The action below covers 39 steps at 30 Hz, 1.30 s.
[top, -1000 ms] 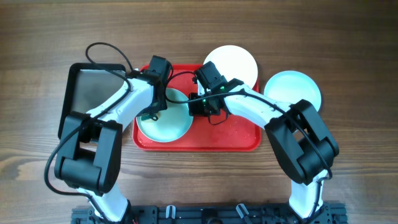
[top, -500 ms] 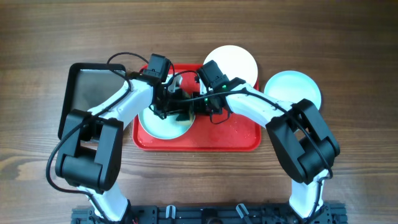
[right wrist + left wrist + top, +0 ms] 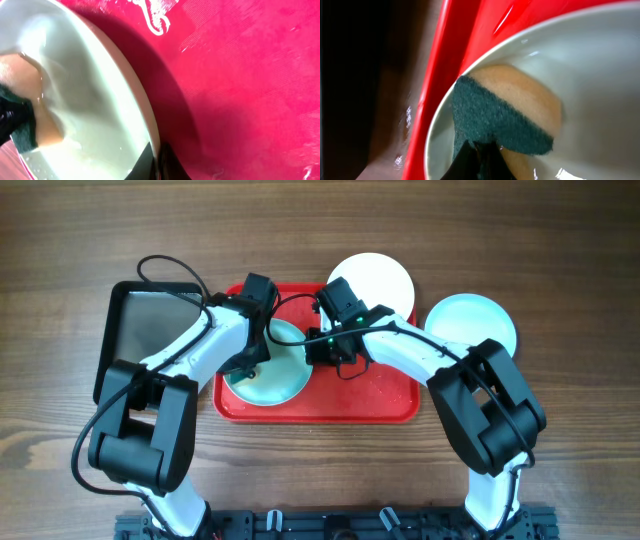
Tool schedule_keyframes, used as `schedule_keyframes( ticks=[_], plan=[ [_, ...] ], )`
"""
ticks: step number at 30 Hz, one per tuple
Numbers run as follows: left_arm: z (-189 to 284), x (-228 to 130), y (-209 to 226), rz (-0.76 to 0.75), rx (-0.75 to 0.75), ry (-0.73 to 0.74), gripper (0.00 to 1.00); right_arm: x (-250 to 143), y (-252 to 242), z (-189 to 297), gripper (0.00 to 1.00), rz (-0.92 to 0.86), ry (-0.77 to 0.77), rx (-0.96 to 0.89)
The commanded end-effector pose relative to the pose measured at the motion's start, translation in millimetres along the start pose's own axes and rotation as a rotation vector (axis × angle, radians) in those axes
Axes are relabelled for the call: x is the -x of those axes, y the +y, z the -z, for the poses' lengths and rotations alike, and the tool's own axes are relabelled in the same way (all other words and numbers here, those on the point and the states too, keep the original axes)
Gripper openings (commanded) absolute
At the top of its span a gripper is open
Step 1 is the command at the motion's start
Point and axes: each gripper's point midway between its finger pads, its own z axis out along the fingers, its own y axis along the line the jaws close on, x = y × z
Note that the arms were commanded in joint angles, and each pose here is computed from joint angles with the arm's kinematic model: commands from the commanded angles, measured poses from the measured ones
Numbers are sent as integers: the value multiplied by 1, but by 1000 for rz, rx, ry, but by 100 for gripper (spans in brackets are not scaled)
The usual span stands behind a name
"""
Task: Clean dirty plates on tray and stack at the side
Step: 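Scrub the second blue plate with the sponge held by the left gripper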
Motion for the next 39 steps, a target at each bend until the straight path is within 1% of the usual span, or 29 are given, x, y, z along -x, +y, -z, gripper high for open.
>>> schedule_keyframes(
  ticks=[1, 2, 4, 6, 8, 9, 13, 16, 17, 19, 20, 21, 25, 27, 29, 31, 33, 34, 35, 37, 39],
  plan=[
    [-12, -39, -9, -152, -99, 187, 4, 0, 0, -3, 4, -5, 11, 1],
    [-7, -49, -25, -200, -206, 239, 4, -1, 1, -3, 4, -4, 16, 8],
    [11, -66, -64, -291, -473, 320, 4, -4, 1, -3, 4, -7, 27, 12],
    [26, -69, -88, -295, -633, 341, 4, -6, 1, -3, 4, -9, 36, 14],
    [42, -65, -110, -298, -780, 332, 4, -7, 2, -3, 4, -10, 40, 16],
    [48, -62, -117, -302, -831, 322, 4, -7, 2, -3, 4, -9, 40, 16],
    [49, -52, -125, -301, -859, 275, 4, -7, 1, -3, 4, -9, 40, 15],
    [41, -35, -125, -303, -813, 188, 4, -6, 1, -3, 4, -9, 40, 15],
    [35, -27, -122, -300, -769, 147, 4, -6, 1, -3, 4, -9, 40, 15],
    [18, -8, -107, -225, -626, 73, 4, -7, 1, -3, 4, -10, 40, 15],
    [5, 10, -89, -146, -484, 0, 4, -7, 1, -3, 4, -10, 41, 15],
    [-1, 21, -76, -104, -400, -46, 4, -7, 1, -3, 4, -10, 41, 15],
    [-11, 50, -35, -23, -183, -171, 4, -7, 1, -3, 5, -9, 41, 15],
    [-14, 55, -18, -6, -111, -190, 4, -7, 1, -3, 4, -9, 41, 15],
    [-16, 52, -7, 4, -76, -169, 4, -7, 1, -3, 4, -9, 41, 15],
    [-20, 39, 6, 44, -42, -103, 4, -7, 1, -3, 4, -9, 40, 15],
    [-21, 18, 12, 32, -36, -10, 4, -7, 1, -3, 4, -9, 41, 15],
    [-18, 4, 14, 20, -39, 60, 4, -7, 1, -3, 4, -9, 41, 15],
    [-15, -2, 17, 13, -33, 97, 4, -7, 1, -3, 4, -8, 40, 15],
    [-5, -11, 26, 3, -2, 156, 4, -7, 1, -3, 4, -8, 40, 15],
    [8, -11, 32, 3, 14, 185, 4, -7, 1, -3, 4, -8, 41, 15]
  ],
)
